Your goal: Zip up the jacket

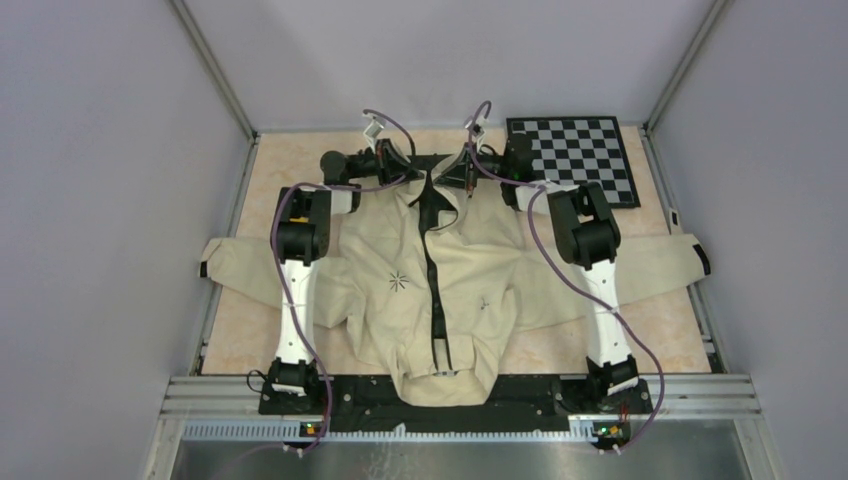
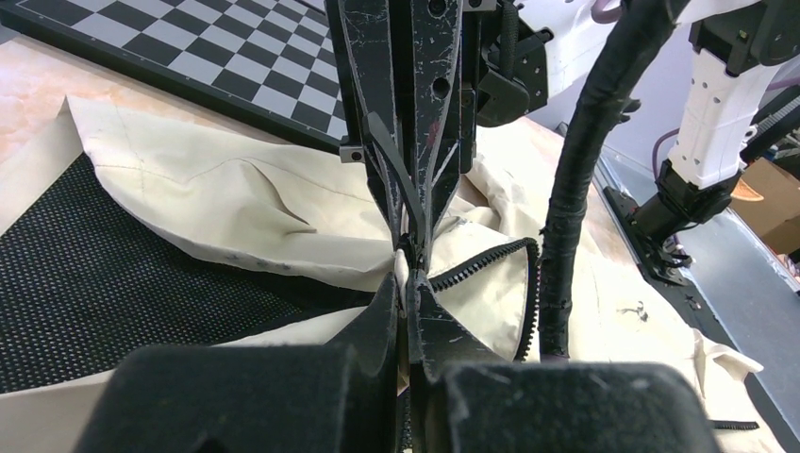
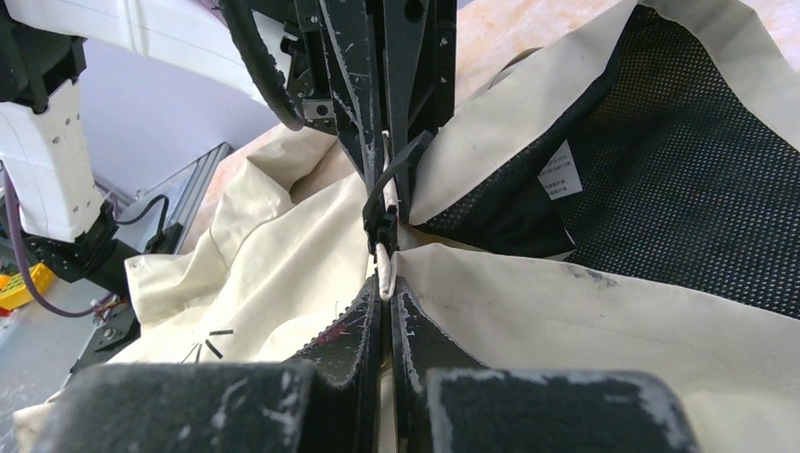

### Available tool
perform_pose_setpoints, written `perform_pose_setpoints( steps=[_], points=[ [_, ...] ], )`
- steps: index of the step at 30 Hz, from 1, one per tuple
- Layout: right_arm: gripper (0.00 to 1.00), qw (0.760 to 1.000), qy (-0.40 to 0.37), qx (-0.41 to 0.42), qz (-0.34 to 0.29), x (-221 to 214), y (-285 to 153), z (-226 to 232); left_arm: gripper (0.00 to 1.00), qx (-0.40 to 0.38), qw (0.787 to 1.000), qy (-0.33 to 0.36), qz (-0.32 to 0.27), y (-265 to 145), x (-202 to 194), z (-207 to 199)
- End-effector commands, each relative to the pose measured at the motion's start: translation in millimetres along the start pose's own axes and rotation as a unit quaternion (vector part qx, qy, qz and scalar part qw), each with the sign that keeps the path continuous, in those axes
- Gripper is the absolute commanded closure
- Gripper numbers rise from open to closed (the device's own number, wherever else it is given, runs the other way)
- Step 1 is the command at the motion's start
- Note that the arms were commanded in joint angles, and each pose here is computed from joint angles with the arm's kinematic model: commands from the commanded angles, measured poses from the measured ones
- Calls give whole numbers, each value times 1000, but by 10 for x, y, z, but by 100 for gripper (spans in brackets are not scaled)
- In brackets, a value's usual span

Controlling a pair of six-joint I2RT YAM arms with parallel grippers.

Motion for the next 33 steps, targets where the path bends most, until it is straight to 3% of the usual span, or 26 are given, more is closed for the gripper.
perform_pose_setpoints(
  steps=[1,14,21,33],
  points=[
    [100,997,-72,26,-18,418,38,253,100,-21,999,34,14,89,52,-22],
    [100,995,-51,-51,-62,603,-15,203,100,-31,999,35,25,117,33,-33],
    [100,997,-46,-37,-51,558,7,187,100,-24,999,42,12,91,55,-52],
    [100,991,-106,18,-80,842,55,592,100,-25,999,16,31,112,-22,41]
  ],
)
Point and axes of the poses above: each gripper's point midway between its finger pads, its own y axis out along the fingers, its own z axis along the line the jaws close on, x = y × z, the point moved 9 cm from there along -y, back along the fingers, and after that the axes turned 5 degrees about y, right-handed, at the moved point
